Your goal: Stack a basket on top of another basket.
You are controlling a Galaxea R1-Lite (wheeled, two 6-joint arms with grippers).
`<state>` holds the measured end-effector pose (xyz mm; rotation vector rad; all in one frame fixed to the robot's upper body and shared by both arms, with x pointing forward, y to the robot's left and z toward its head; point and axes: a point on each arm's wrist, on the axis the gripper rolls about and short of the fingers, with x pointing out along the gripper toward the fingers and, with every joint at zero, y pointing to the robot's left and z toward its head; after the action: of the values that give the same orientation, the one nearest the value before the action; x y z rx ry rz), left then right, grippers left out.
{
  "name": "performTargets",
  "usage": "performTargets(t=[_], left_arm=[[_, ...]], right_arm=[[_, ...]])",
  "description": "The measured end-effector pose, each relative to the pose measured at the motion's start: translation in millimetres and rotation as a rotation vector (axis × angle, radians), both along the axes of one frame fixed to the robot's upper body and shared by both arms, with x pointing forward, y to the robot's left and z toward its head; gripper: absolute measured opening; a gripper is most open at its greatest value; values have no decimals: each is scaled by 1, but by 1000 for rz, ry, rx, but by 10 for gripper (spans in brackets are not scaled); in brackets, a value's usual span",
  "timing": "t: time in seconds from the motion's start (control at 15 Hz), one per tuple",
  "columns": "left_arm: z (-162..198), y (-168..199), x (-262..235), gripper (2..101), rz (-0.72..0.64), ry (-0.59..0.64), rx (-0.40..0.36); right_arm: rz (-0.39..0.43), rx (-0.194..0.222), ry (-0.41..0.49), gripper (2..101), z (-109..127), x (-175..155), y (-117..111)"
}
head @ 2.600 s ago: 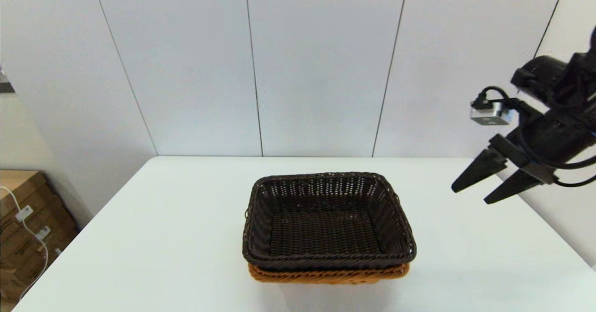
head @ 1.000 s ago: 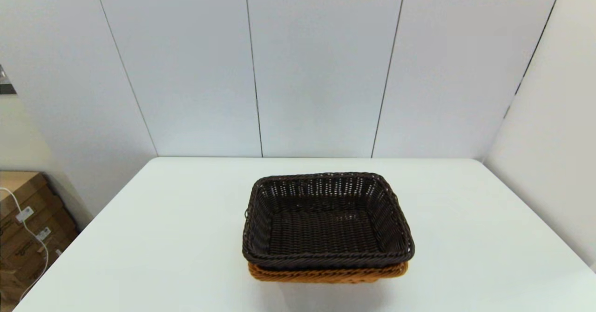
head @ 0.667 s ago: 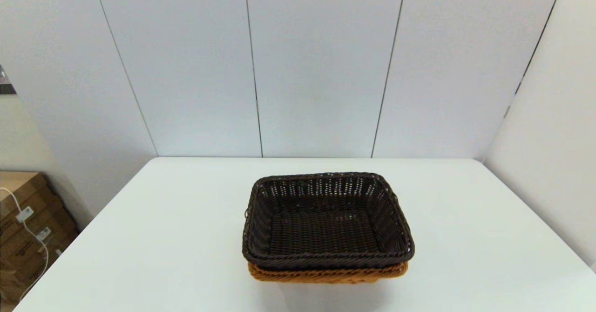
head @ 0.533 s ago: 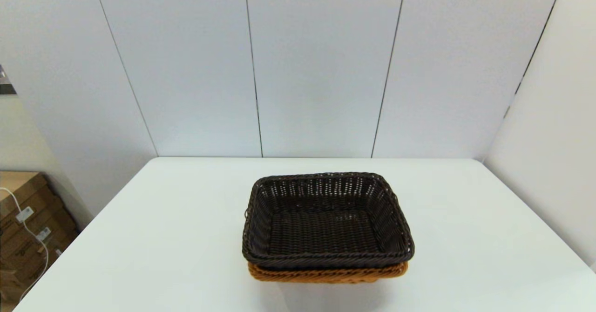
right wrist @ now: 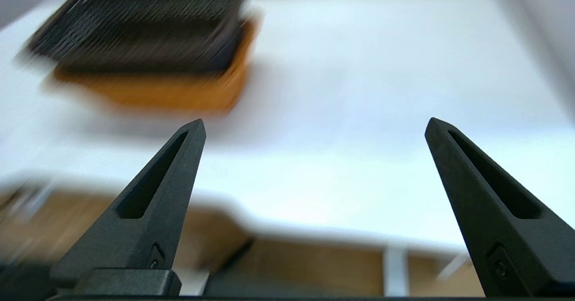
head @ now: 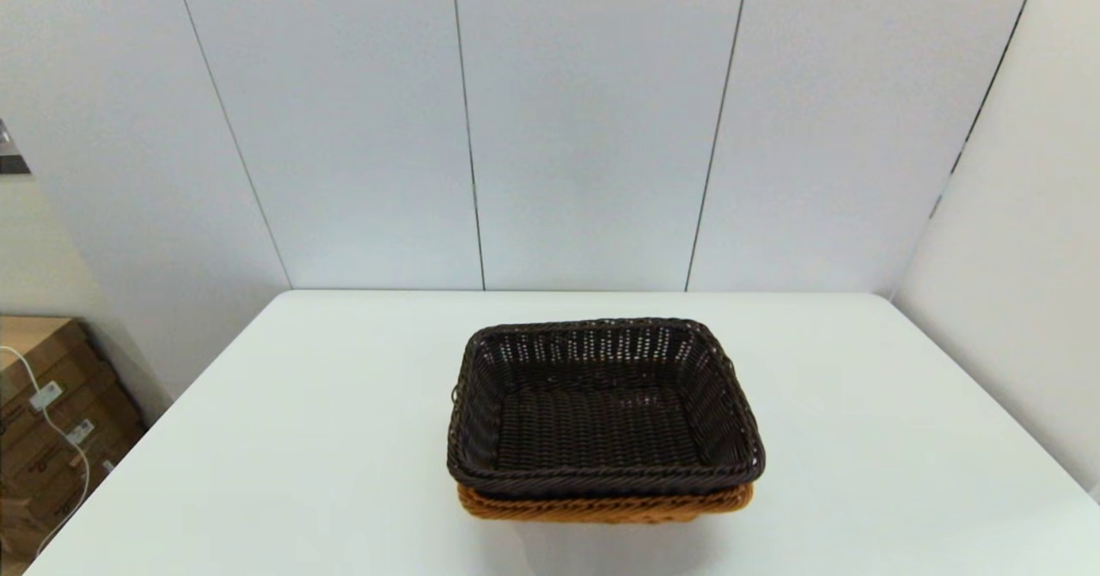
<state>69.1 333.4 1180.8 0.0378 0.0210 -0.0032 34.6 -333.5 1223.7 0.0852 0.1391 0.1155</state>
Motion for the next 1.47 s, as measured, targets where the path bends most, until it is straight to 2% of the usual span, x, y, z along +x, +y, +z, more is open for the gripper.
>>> performTargets(t=[0.13,0.33,0.53,0.67,0.73,1.0,1.47], left_arm=[[0,0,0,978,0,0,0],[0,0,0,978,0,0,0],[0,0,0,978,0,0,0],[0,0,0,978,0,0,0],[0,0,0,978,0,-1,-1],[0,0,0,978,0,-2,-1],[0,0,0,978,1,-1,-1]], right_arm=[[-59,-22,-56,973,-13,13,-1],[-91,-73,-122,973,-29,28,-2],[-96,-85,-113,973,-35,30,-2],[-107,-137,-99,973,-39,32,-3],[-106,-148,-98,973,-40,32,-3],[-109,-133,-89,973,-42,32,-3],[-110,-131,-88,973,-42,32,-3]])
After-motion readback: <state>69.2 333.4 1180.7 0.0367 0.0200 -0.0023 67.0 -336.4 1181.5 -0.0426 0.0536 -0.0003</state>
